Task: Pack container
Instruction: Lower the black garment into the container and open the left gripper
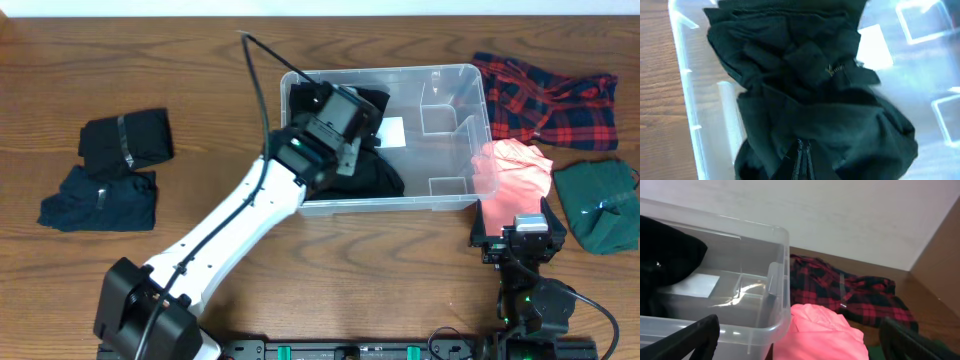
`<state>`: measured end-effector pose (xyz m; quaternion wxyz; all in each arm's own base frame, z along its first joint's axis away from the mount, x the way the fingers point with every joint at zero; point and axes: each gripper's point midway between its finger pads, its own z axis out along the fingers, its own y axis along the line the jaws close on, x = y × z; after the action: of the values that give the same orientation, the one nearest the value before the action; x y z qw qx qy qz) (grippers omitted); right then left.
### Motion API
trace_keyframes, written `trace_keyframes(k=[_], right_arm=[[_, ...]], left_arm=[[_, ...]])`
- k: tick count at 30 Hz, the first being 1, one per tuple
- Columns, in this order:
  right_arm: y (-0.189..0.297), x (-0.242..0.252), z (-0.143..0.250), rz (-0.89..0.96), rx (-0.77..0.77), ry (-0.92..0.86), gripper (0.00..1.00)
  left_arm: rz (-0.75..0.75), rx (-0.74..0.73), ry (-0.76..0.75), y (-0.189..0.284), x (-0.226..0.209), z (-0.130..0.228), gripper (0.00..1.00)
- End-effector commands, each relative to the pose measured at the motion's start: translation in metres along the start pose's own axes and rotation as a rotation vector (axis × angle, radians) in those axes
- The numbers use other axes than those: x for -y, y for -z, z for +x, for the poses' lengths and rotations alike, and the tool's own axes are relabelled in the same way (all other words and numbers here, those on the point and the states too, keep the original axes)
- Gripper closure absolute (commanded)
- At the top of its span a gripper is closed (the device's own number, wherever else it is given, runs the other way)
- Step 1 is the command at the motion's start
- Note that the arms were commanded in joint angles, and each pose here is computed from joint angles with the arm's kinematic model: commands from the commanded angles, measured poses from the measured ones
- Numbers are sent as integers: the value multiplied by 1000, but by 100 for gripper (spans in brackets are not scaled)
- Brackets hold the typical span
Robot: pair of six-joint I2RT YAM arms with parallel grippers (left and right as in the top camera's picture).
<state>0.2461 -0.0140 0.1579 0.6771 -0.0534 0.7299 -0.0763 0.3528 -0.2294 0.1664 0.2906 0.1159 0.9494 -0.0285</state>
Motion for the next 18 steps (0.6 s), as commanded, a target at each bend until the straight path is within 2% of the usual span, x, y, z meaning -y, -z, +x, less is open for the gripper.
trace_keyframes(k=[1,9,18], right_arm=[[0,-3,0,-10,2,11,1],[0,-3,0,-10,2,11,1],[0,-3,0,-10,2,11,1]], left_arm=[[-67,26,21,7,-14,-8,94],[-96,-19,33,-4,-25,1,94],[-111,-144,1,-47,-18,28,94]])
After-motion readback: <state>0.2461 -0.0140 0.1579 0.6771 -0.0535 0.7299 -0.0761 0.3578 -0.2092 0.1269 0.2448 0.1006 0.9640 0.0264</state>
